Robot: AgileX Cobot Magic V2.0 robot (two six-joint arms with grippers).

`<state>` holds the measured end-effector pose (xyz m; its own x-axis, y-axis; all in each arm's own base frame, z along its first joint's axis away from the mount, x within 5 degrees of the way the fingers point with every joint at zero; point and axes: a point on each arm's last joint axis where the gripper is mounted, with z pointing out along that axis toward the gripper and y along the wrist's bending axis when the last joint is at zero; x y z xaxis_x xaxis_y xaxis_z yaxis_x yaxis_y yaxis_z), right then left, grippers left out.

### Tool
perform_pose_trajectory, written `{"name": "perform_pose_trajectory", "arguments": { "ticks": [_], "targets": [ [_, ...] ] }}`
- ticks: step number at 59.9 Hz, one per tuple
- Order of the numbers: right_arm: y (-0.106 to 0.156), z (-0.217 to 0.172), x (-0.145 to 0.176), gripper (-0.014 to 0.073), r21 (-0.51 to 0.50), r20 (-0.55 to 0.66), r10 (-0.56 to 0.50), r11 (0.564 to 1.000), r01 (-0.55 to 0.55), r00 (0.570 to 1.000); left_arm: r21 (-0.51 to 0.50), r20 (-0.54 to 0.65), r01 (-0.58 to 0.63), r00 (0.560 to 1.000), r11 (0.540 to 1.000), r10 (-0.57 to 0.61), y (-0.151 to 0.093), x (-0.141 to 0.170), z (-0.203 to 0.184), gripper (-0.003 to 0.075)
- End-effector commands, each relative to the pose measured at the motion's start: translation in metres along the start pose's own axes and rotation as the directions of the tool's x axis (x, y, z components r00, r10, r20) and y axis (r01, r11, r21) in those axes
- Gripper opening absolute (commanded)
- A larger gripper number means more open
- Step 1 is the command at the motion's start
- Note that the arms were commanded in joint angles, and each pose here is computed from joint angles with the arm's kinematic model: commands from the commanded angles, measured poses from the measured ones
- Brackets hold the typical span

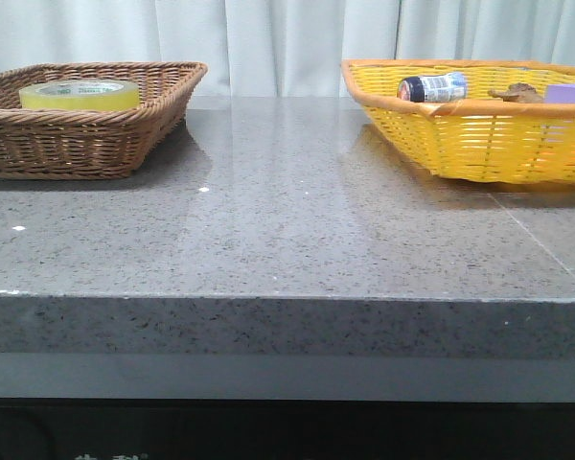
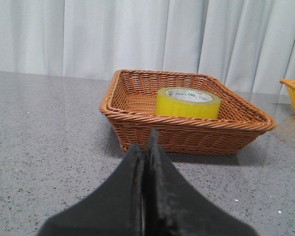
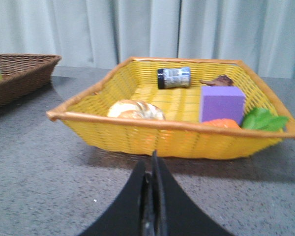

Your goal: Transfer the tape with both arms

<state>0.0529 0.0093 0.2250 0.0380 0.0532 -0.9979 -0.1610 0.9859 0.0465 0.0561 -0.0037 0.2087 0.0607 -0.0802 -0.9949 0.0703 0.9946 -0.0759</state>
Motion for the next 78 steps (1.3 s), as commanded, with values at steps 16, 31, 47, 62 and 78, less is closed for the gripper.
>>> {"name": "perform_pose_trajectory", "arguments": {
  "ticks": [16, 31, 47, 62, 78],
  "targets": [
    [-0.004, -0.002, 0.006, -0.0069, 0.041, 0.123, 0.001, 0.999, -0.006, 0.992, 0.003, 0.059, 0.002, 0.998, 1.000, -0.003, 0.000, 0.005, 0.000, -0.0020],
    [-0.004, -0.002, 0.006, -0.0069, 0.041, 0.122, 0.001, 0.999, -0.006, 0.993, 0.003, 0.059, 0.002, 0.998, 1.000, -0.003, 0.000, 0.005, 0.000, -0.0020],
    [-0.004, -0.002, 0.006, -0.0069, 0.043, 0.121, -0.017, 0.999, 0.012, 0.992, 0.003, 0.059, 0.002, 0.998, 1.000, -0.003, 0.000, 0.005, 0.000, -0.0020],
    [-0.003, -0.002, 0.006, -0.0069, 0.044, 0.120, -0.057, 0.998, 0.052, 0.991, 0.003, 0.059, 0.002, 0.998, 1.000, -0.003, 0.000, 0.005, 0.000, -0.0020],
    [-0.004, -0.002, 0.006, -0.0069, 0.044, 0.121, -0.046, 0.998, 0.041, 0.992, 0.003, 0.059, 0.002, 0.998, 1.000, -0.003, 0.000, 0.005, 0.000, -0.0020]
  ]
}}
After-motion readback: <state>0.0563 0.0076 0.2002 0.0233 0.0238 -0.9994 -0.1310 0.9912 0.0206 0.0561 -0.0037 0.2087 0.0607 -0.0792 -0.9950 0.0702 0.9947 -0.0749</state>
